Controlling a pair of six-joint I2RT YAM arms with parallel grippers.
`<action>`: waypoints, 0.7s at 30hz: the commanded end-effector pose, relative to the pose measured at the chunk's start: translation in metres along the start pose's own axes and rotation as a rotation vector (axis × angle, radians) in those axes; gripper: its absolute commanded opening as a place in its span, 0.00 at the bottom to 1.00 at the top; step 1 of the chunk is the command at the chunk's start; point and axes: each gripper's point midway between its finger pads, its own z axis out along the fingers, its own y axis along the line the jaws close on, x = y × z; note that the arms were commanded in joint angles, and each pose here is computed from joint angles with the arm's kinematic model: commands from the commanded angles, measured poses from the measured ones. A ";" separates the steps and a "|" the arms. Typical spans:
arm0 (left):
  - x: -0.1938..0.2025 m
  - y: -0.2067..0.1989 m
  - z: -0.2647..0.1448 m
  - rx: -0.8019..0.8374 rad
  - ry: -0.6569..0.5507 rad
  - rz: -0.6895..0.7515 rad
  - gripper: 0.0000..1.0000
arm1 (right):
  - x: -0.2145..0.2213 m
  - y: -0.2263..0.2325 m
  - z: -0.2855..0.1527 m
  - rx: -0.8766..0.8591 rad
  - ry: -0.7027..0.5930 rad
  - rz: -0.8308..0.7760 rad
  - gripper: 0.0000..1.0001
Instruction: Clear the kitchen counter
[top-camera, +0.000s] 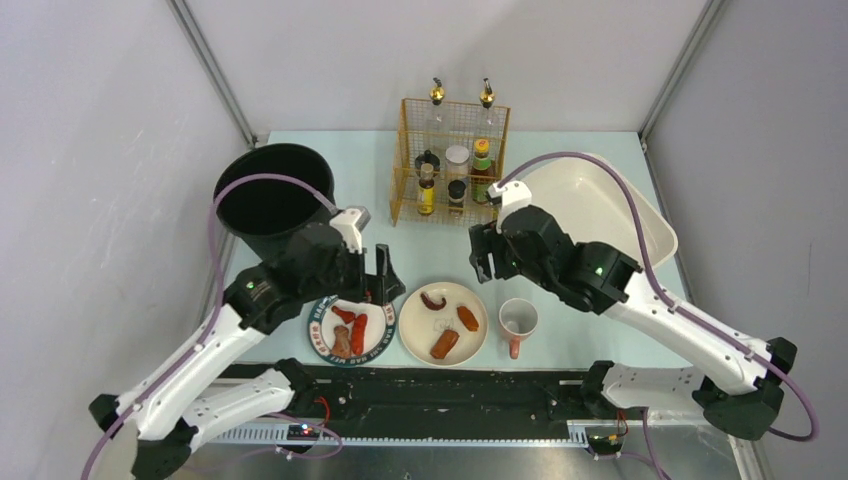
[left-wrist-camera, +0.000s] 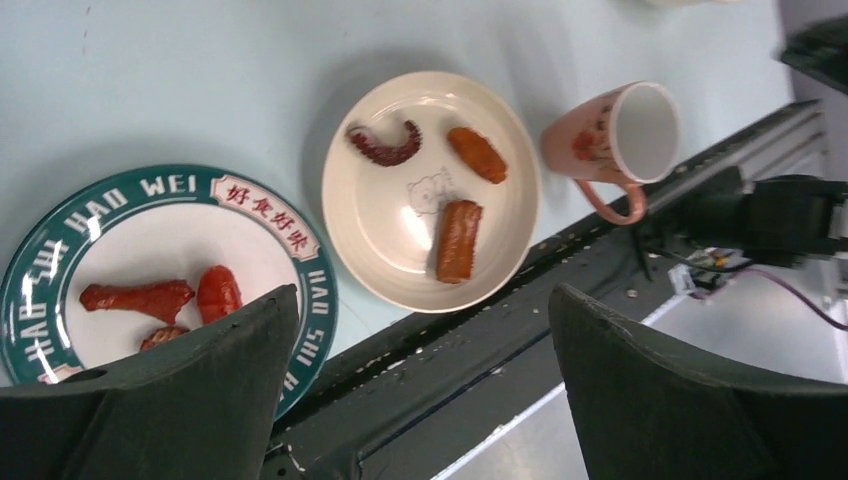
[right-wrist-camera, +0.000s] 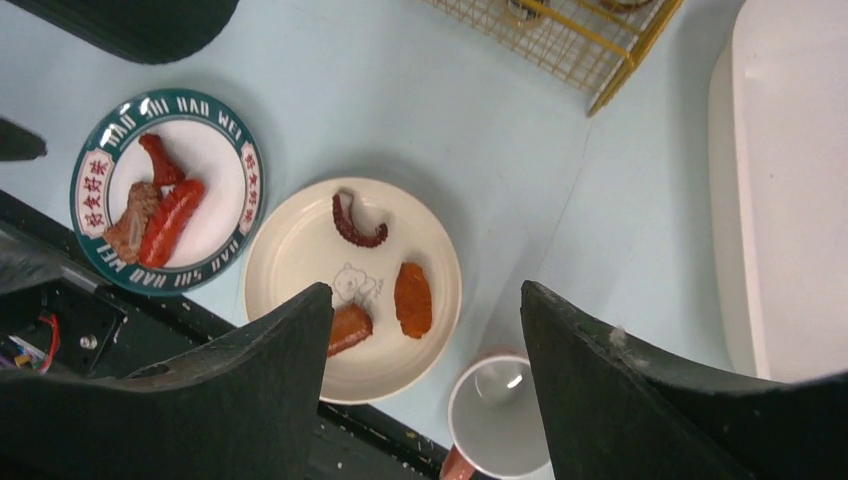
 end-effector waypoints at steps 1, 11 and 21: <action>0.002 0.023 0.024 -0.150 -0.020 -0.017 0.98 | 0.019 -0.005 -0.013 0.002 0.020 0.028 0.72; 0.023 0.030 0.088 -0.149 0.064 -0.014 0.96 | 0.035 -0.004 -0.036 -0.067 0.001 0.047 0.68; 0.042 0.040 0.148 -0.097 0.218 0.009 0.67 | 0.052 0.010 -0.046 -0.164 0.021 0.043 0.66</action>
